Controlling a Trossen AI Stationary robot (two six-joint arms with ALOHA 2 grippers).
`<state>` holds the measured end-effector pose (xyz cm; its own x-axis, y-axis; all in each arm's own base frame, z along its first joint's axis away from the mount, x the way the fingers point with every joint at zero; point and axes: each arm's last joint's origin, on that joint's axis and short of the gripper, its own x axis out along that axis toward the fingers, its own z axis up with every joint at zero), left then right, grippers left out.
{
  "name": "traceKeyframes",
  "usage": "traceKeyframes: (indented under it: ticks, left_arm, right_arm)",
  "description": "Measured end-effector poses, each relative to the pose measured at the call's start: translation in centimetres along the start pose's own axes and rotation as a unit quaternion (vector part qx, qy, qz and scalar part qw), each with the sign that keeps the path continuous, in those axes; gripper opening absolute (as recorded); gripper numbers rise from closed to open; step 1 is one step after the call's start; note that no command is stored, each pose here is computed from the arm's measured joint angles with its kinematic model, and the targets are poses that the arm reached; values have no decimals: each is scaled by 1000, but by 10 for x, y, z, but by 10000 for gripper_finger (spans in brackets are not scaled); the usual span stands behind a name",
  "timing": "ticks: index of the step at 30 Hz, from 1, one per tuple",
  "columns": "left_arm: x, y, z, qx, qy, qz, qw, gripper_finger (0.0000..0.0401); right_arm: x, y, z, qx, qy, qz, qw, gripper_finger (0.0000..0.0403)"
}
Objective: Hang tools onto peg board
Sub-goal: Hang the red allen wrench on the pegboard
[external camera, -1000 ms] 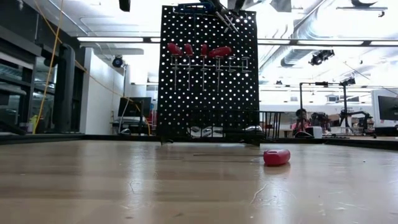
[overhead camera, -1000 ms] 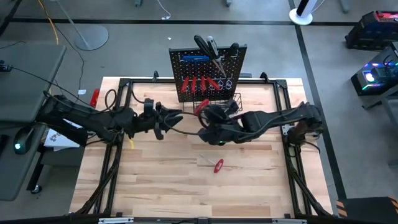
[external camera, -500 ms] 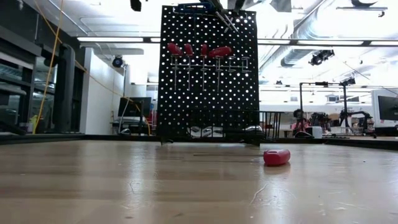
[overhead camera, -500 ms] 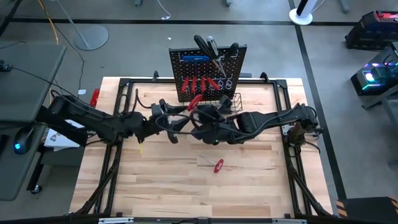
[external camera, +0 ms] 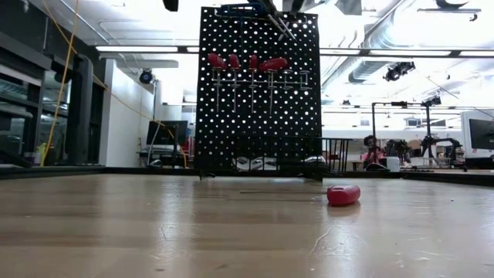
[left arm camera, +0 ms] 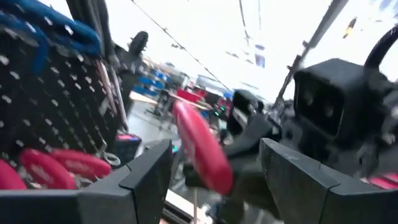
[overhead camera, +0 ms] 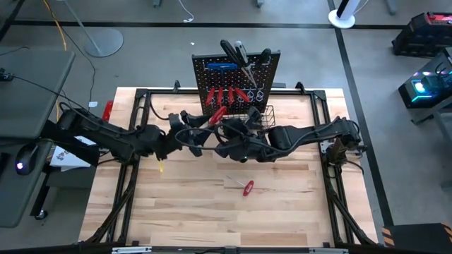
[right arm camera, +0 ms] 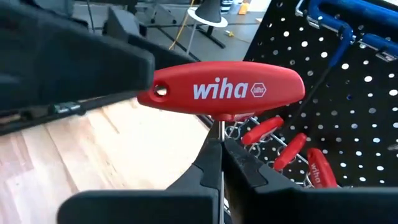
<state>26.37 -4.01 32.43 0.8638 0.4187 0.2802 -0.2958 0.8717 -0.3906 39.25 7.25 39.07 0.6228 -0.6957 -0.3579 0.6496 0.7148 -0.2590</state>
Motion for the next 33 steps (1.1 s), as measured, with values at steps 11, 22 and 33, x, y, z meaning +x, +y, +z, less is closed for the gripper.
traceKeyframes:
  ticks: [11,22,33]
  left_arm:
    - [8,-6,7,59,-2,16,998,235]
    - [11,-4,6,4,11,-18,1000,235]
    - [11,0,1,-10,37,10,999,228]
  right_arm:
    - [4,-3,4,-7,-8,-4,1000,0]
    - [4,1,3,-93,7,72,993,0]
    - [4,2,2,-118,6,72,990,0]
